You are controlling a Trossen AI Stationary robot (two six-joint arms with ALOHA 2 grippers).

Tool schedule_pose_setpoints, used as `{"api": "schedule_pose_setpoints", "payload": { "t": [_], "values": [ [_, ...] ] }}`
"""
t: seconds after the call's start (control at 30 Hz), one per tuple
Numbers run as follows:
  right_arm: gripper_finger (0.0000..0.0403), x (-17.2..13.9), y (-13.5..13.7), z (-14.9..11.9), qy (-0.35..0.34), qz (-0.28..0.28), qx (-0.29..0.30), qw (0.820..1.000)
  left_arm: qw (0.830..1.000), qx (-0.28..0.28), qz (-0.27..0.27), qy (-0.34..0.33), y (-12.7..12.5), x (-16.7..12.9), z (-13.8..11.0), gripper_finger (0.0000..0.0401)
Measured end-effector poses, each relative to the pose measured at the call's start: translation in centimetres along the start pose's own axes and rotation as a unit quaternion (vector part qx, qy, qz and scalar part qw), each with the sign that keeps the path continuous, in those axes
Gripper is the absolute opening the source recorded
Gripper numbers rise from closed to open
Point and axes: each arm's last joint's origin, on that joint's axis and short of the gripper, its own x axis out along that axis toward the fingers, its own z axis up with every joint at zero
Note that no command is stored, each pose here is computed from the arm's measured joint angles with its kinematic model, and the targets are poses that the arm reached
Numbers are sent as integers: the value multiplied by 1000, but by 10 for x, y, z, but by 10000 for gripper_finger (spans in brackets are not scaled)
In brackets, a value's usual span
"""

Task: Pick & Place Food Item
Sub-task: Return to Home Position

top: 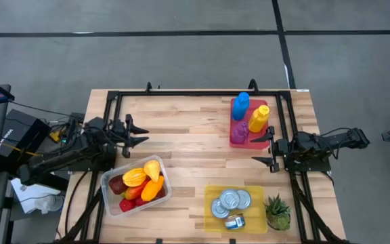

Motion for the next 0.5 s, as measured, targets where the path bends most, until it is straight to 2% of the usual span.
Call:
{"api": "schedule_pose_setpoints", "payload": {
  "t": [0.3,0.5],
  "values": [
    [309,0,0,0,0,0,0,1000,1000,-10,-6,28,-1,5,-5,118],
    [309,0,0,0,0,0,0,1000,996,-2,-87,23,-21,8,-4,118]
  ]
}}
